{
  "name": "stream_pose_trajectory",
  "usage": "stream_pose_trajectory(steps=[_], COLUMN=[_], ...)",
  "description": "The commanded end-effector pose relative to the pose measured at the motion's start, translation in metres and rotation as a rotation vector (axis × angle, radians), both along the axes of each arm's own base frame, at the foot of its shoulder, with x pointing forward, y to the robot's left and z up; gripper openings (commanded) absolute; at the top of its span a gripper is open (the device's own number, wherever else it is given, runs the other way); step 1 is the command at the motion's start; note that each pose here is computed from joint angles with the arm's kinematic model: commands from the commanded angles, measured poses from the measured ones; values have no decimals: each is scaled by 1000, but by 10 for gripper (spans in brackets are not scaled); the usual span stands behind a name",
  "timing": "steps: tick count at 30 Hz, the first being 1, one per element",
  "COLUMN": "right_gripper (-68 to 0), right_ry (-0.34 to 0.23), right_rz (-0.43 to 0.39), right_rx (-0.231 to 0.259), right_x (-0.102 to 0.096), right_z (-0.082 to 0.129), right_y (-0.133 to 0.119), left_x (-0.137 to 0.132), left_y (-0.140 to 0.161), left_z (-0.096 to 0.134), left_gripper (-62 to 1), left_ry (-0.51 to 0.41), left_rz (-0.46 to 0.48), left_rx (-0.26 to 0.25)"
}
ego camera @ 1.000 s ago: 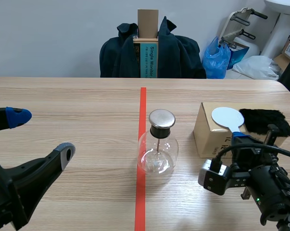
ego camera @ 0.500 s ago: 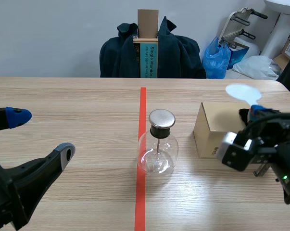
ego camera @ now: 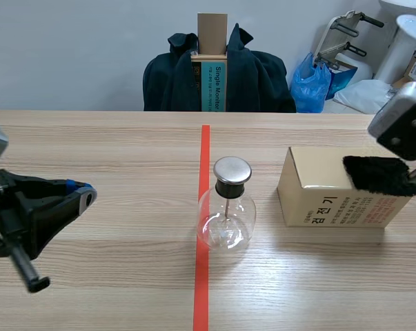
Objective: Do the electroscope experiment.
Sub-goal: 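Bring the plate to the electroscope and point at the metal foil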
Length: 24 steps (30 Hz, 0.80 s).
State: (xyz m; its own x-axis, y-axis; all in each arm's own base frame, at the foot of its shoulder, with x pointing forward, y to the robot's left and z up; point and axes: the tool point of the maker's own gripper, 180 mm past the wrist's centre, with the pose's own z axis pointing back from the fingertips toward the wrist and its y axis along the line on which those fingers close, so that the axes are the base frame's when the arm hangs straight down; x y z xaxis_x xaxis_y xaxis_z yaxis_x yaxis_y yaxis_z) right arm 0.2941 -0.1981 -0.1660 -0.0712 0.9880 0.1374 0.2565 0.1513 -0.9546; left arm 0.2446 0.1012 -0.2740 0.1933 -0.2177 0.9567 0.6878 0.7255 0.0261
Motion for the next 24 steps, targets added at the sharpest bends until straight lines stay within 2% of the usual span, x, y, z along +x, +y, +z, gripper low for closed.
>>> stream_pose_trajectory(steps=[1, 5, 11, 17, 19, 24], right_gripper=[-668, -668, -668, -668, -669, -668], right_ry=[-57, -86, -77, -62, -62, -18], right_rz=[-9, -40, -61, -49, -49, -38], right_rx=[17, 105, 207, 213, 213, 213], right_x=[2, 1, 1, 2, 2, 4], right_z=[18, 26, 23, 21, 21, 13], right_y=[-6, -20, -29, -27, -27, -24], left_x=[13, 34, 49, 39, 37, 32], left_y=[-5, -12, -35, -63, -70, -88], left_z=[1, -18, -43, -61, -62, -65], left_gripper=[-590, -590, -577, -577, -577, -577], left_ry=[-23, -25, -8, -9, -10, -24], left_rz=[-7, -16, -51, -122, -132, -168], left_rx=[-37, -99, -126, -128, -148, -145])
